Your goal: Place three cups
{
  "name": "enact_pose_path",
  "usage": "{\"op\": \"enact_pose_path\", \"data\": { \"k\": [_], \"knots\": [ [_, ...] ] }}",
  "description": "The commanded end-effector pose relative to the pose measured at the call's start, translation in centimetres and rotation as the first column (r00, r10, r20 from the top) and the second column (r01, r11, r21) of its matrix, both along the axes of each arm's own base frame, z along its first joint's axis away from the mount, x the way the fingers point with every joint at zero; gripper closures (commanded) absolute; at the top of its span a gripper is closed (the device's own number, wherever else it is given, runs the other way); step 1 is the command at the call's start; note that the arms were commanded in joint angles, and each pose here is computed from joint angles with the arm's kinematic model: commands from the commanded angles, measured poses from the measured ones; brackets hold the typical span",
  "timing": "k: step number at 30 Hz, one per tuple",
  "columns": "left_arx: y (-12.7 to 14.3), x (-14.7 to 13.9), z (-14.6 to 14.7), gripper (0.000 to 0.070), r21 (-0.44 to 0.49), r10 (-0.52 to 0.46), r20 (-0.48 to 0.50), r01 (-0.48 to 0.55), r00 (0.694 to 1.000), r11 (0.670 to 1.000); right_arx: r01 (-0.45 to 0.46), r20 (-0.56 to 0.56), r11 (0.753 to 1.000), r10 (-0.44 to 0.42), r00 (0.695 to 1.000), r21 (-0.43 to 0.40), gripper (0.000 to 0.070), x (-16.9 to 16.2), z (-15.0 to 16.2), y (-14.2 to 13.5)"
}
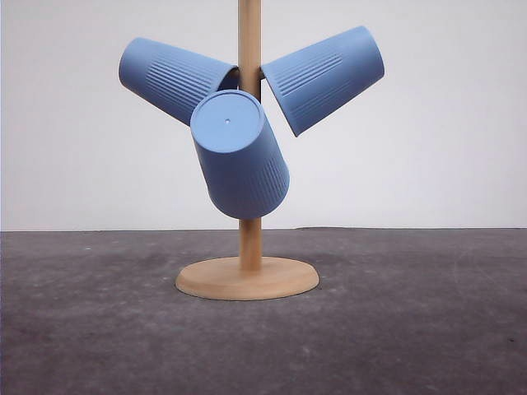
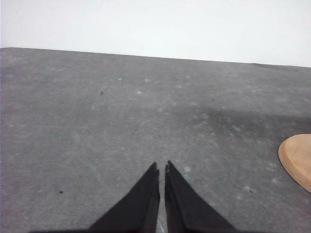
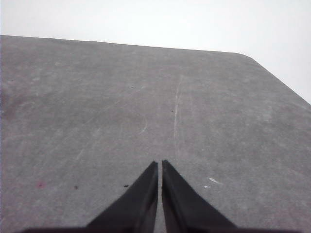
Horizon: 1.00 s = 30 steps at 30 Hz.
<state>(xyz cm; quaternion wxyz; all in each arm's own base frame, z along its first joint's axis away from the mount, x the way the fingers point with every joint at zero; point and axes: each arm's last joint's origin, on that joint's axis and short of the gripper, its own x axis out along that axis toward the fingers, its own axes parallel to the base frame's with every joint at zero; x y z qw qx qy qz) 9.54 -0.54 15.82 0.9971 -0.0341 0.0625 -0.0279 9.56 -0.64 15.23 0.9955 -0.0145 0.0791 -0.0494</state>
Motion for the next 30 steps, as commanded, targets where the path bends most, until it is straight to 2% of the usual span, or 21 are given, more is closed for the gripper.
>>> {"op": "enact_pose_path", "data": {
  "k": [1,30],
  "knots": [
    [-0.02,0.08,-0.37,0.07,-0.003,-0.002,-0.003,0.002,1.0,1.0,0.002,0.01,1.0,-0.002,1.0,0.01,0.0688,0.03,0.01,0.01],
    [-0.02,0.08,-0.37,0.07,-0.003,-0.002,-0.003,0.002,1.0,1.0,0.002,0.01,1.0,-0.002,1.0,0.01,0.0688,0.03,0.01,0.01]
  ]
}}
